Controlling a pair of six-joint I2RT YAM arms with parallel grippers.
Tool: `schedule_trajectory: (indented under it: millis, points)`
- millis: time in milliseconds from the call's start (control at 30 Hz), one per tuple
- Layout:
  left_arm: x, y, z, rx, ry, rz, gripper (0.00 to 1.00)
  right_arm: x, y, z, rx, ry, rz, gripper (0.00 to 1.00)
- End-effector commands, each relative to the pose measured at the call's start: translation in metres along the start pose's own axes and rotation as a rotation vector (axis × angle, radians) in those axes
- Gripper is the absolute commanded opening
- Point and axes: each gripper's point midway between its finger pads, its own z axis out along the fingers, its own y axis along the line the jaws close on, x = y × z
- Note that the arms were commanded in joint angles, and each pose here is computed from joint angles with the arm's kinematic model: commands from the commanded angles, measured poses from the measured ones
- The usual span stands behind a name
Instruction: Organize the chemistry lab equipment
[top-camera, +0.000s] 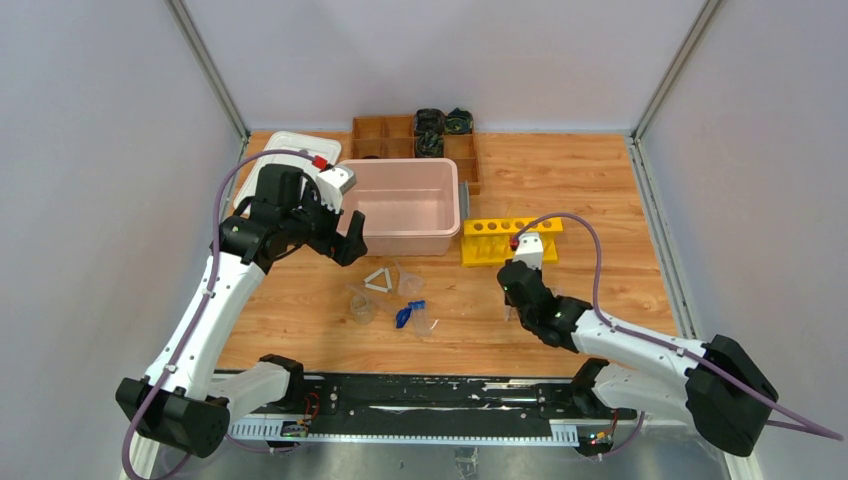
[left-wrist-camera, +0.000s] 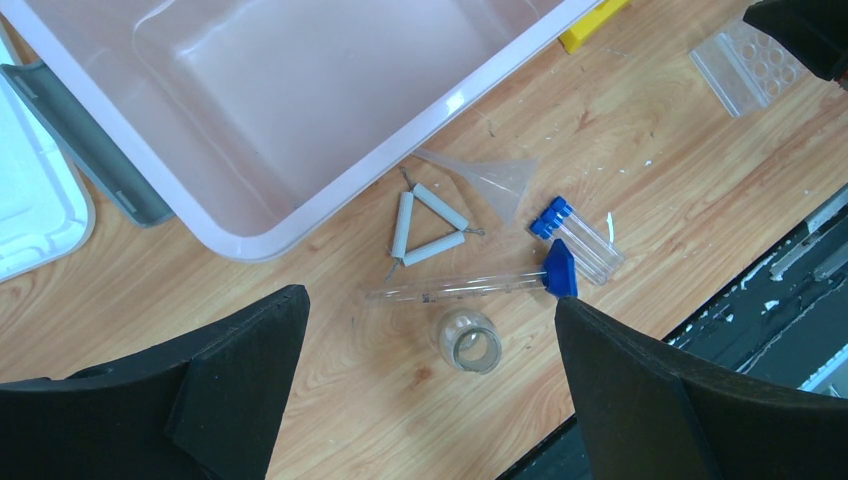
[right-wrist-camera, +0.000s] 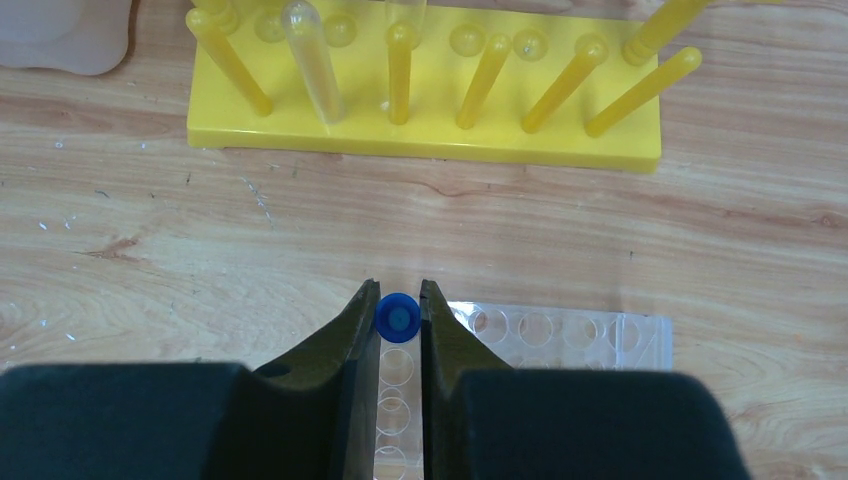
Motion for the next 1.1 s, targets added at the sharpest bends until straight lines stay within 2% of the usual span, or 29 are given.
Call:
schedule_trajectory:
  millis: [0, 400, 700, 867, 1033, 1067]
  points:
    - [-0.004, 0.000, -0.002, 0.005, -0.012, 0.011, 1.00, 0.003, -0.010, -0.001, 0.040, -0.013, 0.040, 0.00]
    - [-0.008, 0.000, -0.005, 0.002, -0.024, 0.014, 1.00, 0.017, 0.017, 0.010, -0.055, 0.025, 0.119, 0.00]
    - [-0.010, 0.001, -0.007, -0.009, -0.031, 0.024, 1.00, -0.017, 0.053, 0.029, -0.110, -0.032, 0.199, 0.00]
    - [-0.012, 0.001, -0.013, -0.020, -0.049, 0.049, 1.00, -0.015, 0.060, 0.029, -0.113, -0.023, 0.191, 0.00]
    - [-0.011, 0.000, -0.012, -0.014, -0.049, 0.052, 1.00, -0.006, 0.057, 0.022, -0.083, -0.019, 0.144, 0.09]
    - [-0.011, 0.000, -0.012, -0.014, -0.050, 0.053, 1.00, -0.004, 0.056, 0.021, -0.077, -0.019, 0.139, 0.14]
